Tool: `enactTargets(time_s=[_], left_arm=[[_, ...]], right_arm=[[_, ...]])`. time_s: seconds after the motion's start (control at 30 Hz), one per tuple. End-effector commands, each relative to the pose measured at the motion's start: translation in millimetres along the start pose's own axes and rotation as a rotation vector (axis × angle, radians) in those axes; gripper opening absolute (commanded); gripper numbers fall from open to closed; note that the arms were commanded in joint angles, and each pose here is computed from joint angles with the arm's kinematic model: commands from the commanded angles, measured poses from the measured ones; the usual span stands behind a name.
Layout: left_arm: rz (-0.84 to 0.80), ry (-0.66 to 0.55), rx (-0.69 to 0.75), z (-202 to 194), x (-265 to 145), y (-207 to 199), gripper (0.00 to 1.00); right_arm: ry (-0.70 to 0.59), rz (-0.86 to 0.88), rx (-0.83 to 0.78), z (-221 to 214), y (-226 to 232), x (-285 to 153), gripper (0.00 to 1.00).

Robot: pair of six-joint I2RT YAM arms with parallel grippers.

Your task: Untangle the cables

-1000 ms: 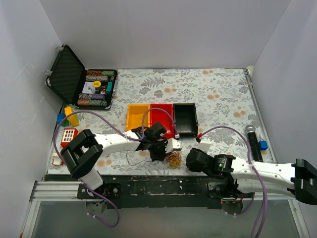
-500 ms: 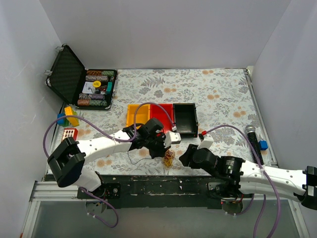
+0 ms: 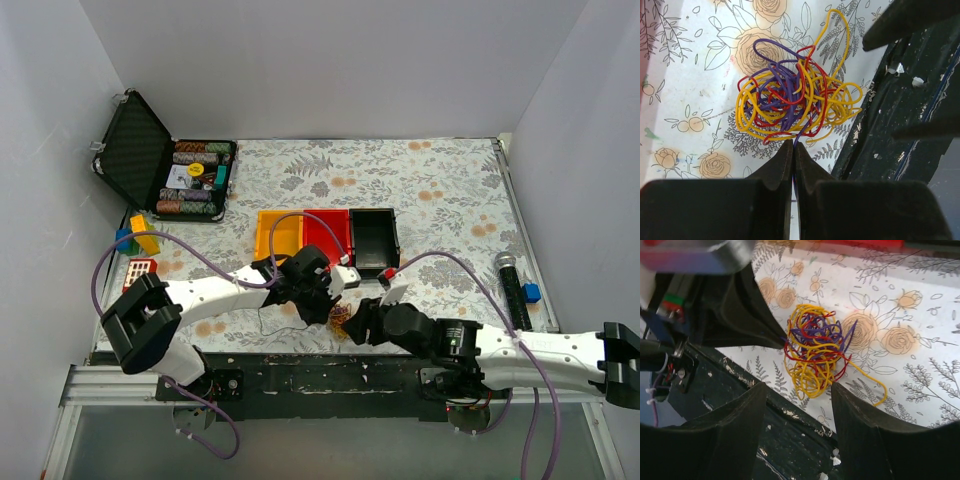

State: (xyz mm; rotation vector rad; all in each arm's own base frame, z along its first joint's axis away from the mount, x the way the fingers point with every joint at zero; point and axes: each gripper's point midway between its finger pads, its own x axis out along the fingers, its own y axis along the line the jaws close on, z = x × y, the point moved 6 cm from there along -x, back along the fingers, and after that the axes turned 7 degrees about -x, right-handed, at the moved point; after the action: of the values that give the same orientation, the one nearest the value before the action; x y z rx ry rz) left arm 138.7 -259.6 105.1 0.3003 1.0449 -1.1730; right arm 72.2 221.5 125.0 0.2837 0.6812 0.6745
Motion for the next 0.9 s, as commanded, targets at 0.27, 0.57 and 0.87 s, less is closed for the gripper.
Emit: enactTargets(time_s=[0.27, 0.57, 0.87], left_arm=[[-0.009, -0.034, -0.051, 3, -2, -5, 0.0], [-0.115, -0.026, -0.033, 4, -14, -21, 0.0], [-0.147, -0.029, -0.041, 6, -15, -26, 0.0]], right_arm=[[-0.019, -0.045, -0.137, -1, 18, 21, 0.63], [-0.114, -0.068, -0.063, 2, 12, 27, 0.31], [-0.053, -0.047, -0.095, -7, 21, 38, 0.43]])
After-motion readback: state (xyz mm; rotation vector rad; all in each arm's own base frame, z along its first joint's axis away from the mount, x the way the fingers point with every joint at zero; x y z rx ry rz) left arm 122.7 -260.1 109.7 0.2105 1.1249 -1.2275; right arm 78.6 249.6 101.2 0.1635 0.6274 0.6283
